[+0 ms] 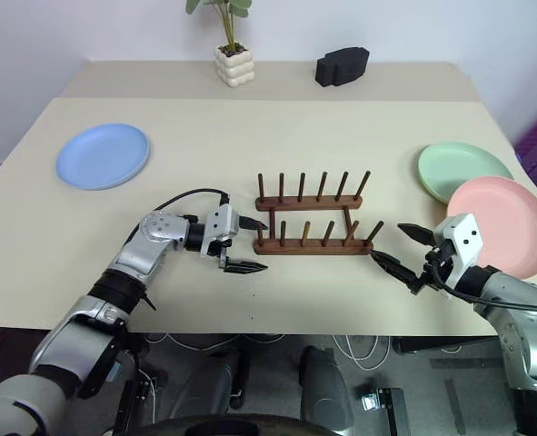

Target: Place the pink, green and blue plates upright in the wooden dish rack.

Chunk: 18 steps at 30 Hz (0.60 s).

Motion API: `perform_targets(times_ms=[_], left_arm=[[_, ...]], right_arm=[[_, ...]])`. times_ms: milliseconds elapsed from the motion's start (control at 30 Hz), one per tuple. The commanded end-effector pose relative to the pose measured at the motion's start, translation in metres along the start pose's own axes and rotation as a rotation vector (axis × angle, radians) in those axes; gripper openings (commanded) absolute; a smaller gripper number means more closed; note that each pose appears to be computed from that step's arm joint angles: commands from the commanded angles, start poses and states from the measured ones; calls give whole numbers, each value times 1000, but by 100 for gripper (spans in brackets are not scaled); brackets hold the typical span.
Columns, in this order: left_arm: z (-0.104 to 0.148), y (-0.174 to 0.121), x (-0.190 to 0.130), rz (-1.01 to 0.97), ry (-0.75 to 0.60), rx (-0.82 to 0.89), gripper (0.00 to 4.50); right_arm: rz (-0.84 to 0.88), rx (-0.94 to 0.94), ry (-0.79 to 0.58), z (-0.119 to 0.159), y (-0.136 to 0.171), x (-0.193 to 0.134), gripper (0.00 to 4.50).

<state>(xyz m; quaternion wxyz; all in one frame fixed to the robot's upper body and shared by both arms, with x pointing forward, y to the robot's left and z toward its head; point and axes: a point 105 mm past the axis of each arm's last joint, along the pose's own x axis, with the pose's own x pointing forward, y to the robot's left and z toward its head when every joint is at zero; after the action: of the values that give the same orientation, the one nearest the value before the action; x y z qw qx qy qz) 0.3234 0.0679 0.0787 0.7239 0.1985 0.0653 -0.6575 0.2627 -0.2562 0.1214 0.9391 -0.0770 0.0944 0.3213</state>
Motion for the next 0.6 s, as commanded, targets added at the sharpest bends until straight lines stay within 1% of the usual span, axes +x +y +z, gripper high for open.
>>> perform_targets(times_ms=[33, 100, 133, 267, 300, 333, 367, 533, 600], left_arm=[[-7, -4, -16, 45, 22, -53, 448], [-9, -9, -22, 63, 20, -69, 396], [-8, -12, -26, 80, 8, -86, 363], [-8, -29, -34, 113, -9, -142, 169], [-8, -35, -33, 114, -12, -151, 113], [-7, -39, -31, 115, -14, -157, 60], [-8, -43, -29, 128, -13, -164, 11], [1, -54, -13, 150, -55, -217, 11], [2, -53, -4, 172, -59, -236, 11]], right_arm=[[10, -41, 18, 6, -1, -5, 425], [29, -39, 48, 2, 1, -8, 366], [47, -42, 68, -1, 4, -9, 312], [89, -59, 129, -12, 15, -6, 114], [106, -61, 146, -16, 20, -2, 57], [119, -63, 157, -19, 23, 1, 9], [131, -65, 167, -22, 27, 4, 0], [151, -58, 174, -26, 35, 19, 0], [156, -73, 208, -33, 36, 24, 0]])
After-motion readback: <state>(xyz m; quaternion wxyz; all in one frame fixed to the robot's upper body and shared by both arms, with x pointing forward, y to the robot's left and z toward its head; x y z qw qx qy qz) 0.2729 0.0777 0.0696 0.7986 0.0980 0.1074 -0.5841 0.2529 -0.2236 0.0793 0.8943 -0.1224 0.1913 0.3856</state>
